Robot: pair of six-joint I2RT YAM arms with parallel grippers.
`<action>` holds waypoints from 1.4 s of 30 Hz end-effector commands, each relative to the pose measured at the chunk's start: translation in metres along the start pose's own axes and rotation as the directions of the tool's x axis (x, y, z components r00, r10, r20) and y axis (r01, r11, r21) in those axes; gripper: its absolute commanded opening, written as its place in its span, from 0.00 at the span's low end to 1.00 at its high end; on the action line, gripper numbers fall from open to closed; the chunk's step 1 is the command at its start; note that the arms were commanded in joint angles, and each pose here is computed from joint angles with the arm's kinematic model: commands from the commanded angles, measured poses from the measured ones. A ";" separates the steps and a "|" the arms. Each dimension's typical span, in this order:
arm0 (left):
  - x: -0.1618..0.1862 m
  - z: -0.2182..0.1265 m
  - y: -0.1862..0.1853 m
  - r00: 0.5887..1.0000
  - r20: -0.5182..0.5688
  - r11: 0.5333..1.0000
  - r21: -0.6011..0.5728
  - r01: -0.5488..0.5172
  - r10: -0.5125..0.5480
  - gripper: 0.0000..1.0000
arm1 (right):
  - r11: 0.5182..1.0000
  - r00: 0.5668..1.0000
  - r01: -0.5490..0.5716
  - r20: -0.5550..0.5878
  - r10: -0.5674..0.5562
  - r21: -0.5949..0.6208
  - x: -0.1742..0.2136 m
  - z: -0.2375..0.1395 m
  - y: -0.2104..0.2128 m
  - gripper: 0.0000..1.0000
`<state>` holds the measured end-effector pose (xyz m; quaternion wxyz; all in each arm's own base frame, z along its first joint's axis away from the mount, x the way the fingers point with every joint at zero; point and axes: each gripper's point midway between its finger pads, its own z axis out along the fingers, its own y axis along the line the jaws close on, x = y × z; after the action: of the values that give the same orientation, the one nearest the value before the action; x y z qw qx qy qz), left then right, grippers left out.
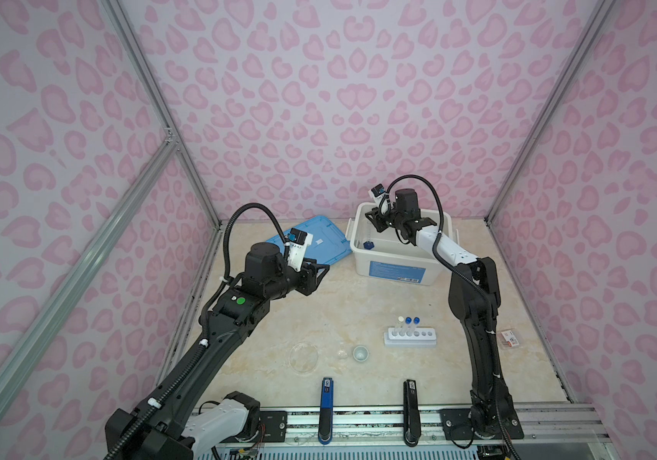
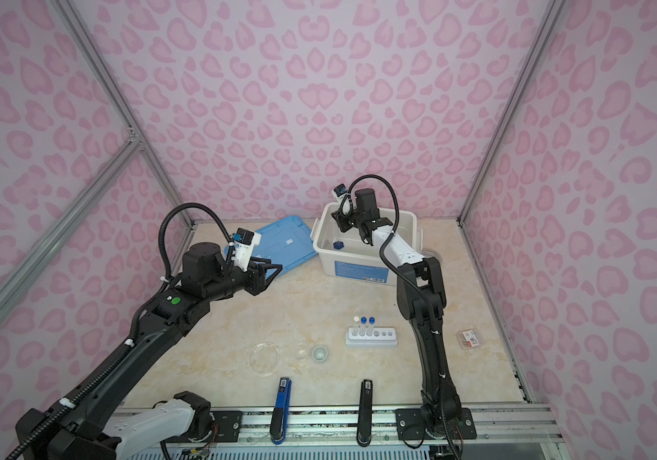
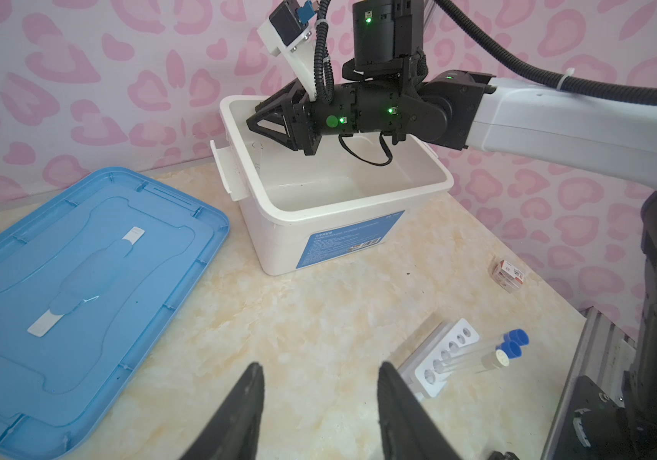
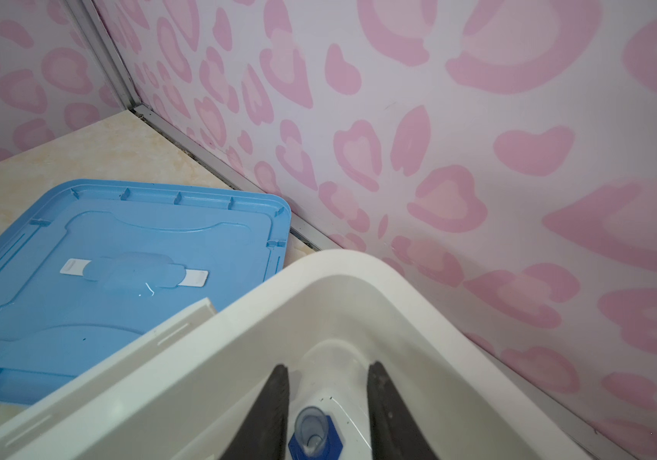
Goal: Organize the chemistry lab equipment
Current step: 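Open the right gripper and lift it out of the bin, then move the right gripper toward the clear glass petri dish near the robot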
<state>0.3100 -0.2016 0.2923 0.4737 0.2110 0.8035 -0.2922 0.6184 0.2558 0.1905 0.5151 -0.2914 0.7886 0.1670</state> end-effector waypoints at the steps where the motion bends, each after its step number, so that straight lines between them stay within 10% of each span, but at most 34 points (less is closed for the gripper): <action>1: -0.006 -0.003 -0.004 0.999 0.032 1.000 0.014 -0.021 0.021 0.49 | 1.000 1.000 0.004 0.009 -0.004 -0.001 -0.005 -0.006 0.001 0.34; 20: -0.017 0.006 -0.010 0.994 0.048 0.993 0.064 -0.103 0.100 0.49 | 0.995 0.997 0.063 0.029 -0.065 0.075 -0.069 -0.086 0.022 0.34; 42: -0.028 -0.026 0.055 0.993 0.122 1.000 -0.023 -0.001 0.003 0.49 | 0.993 0.977 0.096 -0.186 -0.106 -0.065 -0.006 -0.186 0.201 0.34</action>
<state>0.3425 -0.1509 0.3080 0.5144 0.1926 0.7825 -0.2932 0.3772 0.3030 0.2897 0.4728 -0.3593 0.7926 0.1383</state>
